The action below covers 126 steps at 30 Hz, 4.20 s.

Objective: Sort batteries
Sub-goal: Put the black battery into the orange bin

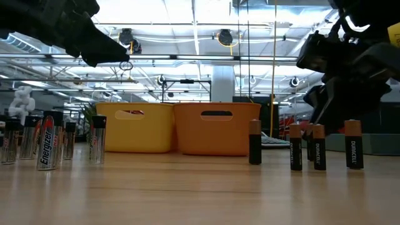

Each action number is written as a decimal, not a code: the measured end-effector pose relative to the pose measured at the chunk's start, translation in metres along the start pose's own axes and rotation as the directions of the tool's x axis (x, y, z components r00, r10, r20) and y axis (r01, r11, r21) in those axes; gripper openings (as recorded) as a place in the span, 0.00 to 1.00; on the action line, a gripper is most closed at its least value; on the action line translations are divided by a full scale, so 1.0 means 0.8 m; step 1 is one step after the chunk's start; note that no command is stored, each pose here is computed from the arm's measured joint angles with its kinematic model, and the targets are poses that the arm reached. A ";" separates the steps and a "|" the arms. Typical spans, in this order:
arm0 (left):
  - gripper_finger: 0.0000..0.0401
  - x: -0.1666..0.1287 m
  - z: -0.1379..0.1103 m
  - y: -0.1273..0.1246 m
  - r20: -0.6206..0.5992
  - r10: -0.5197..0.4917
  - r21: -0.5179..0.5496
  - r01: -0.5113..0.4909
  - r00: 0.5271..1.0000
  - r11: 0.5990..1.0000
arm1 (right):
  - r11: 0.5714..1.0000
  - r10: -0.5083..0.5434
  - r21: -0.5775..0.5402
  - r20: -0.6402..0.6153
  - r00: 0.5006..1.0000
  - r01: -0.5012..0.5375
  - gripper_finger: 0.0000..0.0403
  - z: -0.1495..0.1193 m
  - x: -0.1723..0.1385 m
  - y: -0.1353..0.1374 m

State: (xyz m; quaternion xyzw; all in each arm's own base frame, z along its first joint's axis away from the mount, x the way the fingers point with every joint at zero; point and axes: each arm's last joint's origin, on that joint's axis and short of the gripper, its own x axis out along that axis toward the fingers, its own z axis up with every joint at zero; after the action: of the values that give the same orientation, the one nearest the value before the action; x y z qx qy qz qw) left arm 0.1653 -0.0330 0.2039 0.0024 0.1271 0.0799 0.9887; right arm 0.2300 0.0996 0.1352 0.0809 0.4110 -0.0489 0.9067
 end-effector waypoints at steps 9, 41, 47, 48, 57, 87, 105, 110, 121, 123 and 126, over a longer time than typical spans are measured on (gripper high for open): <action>0.45 0.000 0.000 0.000 0.000 -0.001 0.009 0.001 1.000 1.000 | 1.000 0.015 -0.013 -0.008 1.000 -0.015 0.08 0.002 0.001 -0.003; 0.45 0.000 0.003 0.001 0.022 0.031 0.054 -0.032 0.999 0.998 | 0.995 -0.064 -0.071 0.152 0.986 0.075 0.08 0.062 -0.058 -0.077; 0.45 0.000 0.003 0.001 0.023 0.034 0.027 -0.035 0.999 0.999 | 0.994 -0.069 -0.065 0.305 0.950 0.093 0.08 0.106 -0.066 -0.091; 0.45 0.000 0.003 0.001 0.023 0.035 0.031 -0.035 0.999 0.999 | 0.995 -0.050 -0.065 0.320 0.946 0.075 0.08 0.114 -0.063 -0.096; 0.45 0.000 -0.001 0.000 -0.009 0.025 0.026 -0.025 1.000 0.999 | 0.997 0.043 -0.075 0.260 0.965 -0.024 0.21 0.160 -0.025 -0.120; 0.45 -0.001 -0.002 0.000 -0.020 -0.001 -0.052 0.000 1.000 0.999 | 0.873 0.183 -0.472 0.084 0.980 -0.122 0.38 0.140 -0.052 -0.047; 0.45 -0.002 -0.002 0.001 -0.014 0.007 -0.028 -0.007 1.000 1.000 | 0.811 0.120 -0.583 0.092 0.988 -0.044 0.37 0.142 -0.081 0.006; 0.45 -0.002 -0.002 0.001 -0.018 0.008 0.024 -0.007 1.000 1.000 | 0.809 0.123 -0.585 0.078 0.989 -0.055 0.36 0.147 -0.087 0.013; 0.45 -0.002 -0.003 0.001 -0.028 0.009 0.033 -0.008 1.000 0.999 | 0.807 0.054 -0.589 0.010 0.998 -0.038 0.35 0.122 -0.089 0.037; 0.45 -0.002 -0.005 0.001 -0.041 0.010 0.038 -0.009 0.999 0.999 | 0.814 0.057 -0.579 0.000 0.998 -0.046 0.35 0.118 -0.091 0.041; 0.45 -0.002 -0.006 0.002 -0.050 0.011 0.042 -0.009 0.999 0.999 | 0.827 0.067 -0.559 -0.004 0.998 -0.057 0.35 0.115 -0.093 0.046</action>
State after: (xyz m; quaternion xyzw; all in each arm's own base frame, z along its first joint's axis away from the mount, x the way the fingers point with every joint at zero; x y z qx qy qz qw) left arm 0.1620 -0.0321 0.1996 0.0218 0.1535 0.0821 0.9845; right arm 0.2552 0.1199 0.2548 -0.1749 0.3973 0.1022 0.8950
